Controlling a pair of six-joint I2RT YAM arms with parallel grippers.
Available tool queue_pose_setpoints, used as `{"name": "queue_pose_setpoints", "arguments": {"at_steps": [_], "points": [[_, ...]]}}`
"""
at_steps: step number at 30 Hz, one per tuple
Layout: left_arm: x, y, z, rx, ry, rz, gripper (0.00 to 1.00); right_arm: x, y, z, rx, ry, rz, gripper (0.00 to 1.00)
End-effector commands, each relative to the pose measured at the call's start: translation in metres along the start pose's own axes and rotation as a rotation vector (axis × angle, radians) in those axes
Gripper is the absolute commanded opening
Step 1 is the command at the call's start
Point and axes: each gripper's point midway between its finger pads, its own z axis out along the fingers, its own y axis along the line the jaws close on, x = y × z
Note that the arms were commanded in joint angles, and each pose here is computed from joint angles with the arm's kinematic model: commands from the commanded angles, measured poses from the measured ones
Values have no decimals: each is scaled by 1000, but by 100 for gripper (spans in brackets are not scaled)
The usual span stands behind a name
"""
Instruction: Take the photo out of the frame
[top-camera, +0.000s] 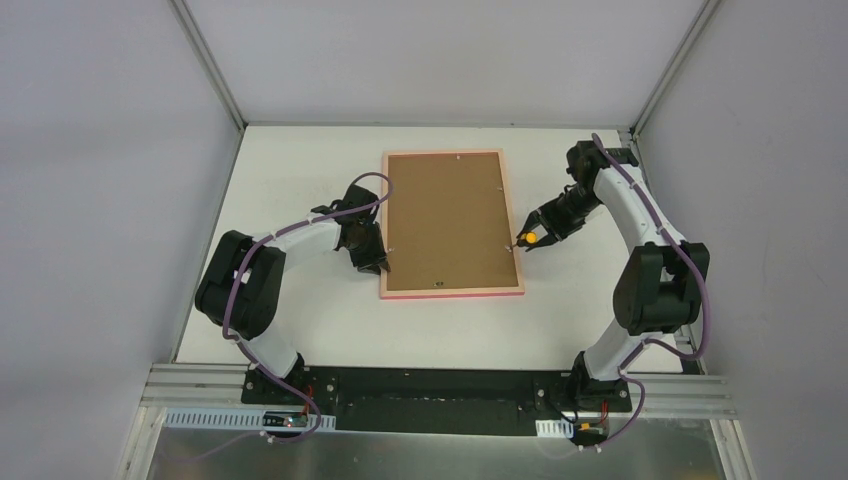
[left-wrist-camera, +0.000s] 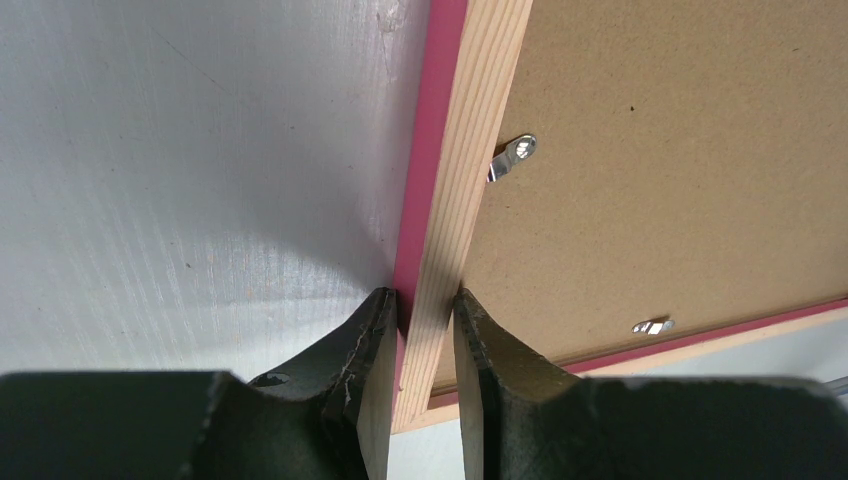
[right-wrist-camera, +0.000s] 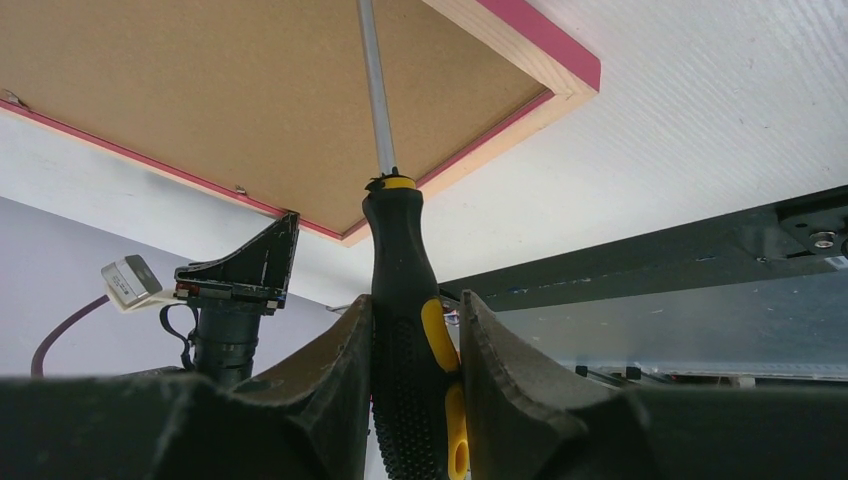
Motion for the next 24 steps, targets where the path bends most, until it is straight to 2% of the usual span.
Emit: {"name": "queue_pose_setpoints", "arguments": {"at_steps": [1,7,12,18,24], "points": [[17,13,8,-54,47,-12,25,3,-28,0,109,4,62,0],[18,14,7,-53,42,-16,25,9,-28,-4,106,26,83,0],[20,16,7,-57,44,-14,25,25,-43,8,126,96,135,0],[19,16,5,-52,34,-12,26,29,-53,2,154,93,151,0],[20,17,6,-56,35,-11,26,39,-51,2,130,163,216,0]]}}
